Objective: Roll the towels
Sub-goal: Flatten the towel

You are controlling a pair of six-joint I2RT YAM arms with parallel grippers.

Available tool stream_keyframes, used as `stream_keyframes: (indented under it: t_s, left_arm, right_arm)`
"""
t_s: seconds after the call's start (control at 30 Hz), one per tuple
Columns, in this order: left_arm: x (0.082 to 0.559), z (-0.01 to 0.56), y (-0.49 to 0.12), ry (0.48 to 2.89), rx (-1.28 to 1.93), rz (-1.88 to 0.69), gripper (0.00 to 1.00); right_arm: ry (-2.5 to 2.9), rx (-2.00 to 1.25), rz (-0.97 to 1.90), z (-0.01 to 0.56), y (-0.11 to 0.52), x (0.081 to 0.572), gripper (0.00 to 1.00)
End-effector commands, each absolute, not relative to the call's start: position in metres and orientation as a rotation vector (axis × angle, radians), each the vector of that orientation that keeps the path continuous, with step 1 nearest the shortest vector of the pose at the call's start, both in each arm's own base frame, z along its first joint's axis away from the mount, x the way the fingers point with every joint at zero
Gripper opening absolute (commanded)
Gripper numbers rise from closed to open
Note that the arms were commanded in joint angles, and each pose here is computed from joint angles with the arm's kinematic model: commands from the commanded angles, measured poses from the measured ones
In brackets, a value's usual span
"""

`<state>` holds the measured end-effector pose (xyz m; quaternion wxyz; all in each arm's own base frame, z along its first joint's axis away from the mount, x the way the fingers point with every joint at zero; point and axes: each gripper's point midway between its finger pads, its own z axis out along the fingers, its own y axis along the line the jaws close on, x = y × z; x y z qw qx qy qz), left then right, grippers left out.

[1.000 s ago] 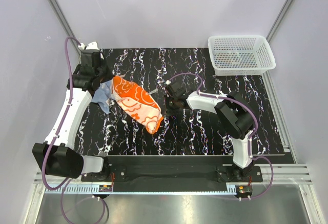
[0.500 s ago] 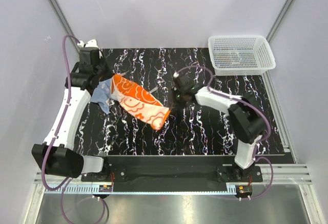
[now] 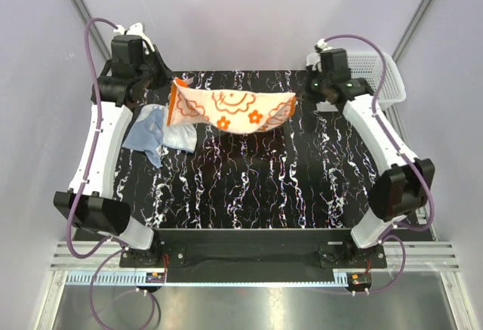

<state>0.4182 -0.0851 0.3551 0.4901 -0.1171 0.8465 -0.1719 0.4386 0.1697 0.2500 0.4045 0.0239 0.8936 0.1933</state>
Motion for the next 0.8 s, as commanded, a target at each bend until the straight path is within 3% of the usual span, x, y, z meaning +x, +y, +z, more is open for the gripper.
stream_keyframes:
  t_s: [0.0, 0.47, 0.57, 0.77]
  left_arm:
    - [0.398, 0.370, -0.103, 2.063, -0.224, -0.502, 0.00]
    - [0.254, 0.351, -0.113, 2.073, -0.174, -0.619, 0.00]
    - [0.253, 0.333, -0.114, 2.112, -0.190, -0.621, 0.02]
    - [0.288, 0.258, -0.117, 2.317, -0.304, -0.542, 0.04]
  right_arm:
    - [2.197, 0.078, 0.381, 0.293, 0.125, 0.413, 0.00]
    - [2.009, 0.333, 0.177, 0.325, 0.040, 0.266, 0.00]
    - [2.055, 0.349, 0.123, 0.311, 0.034, 0.264, 0.00]
    - [2.331, 0.341, 0.078, 0.226, 0.055, 0.309, 0.00]
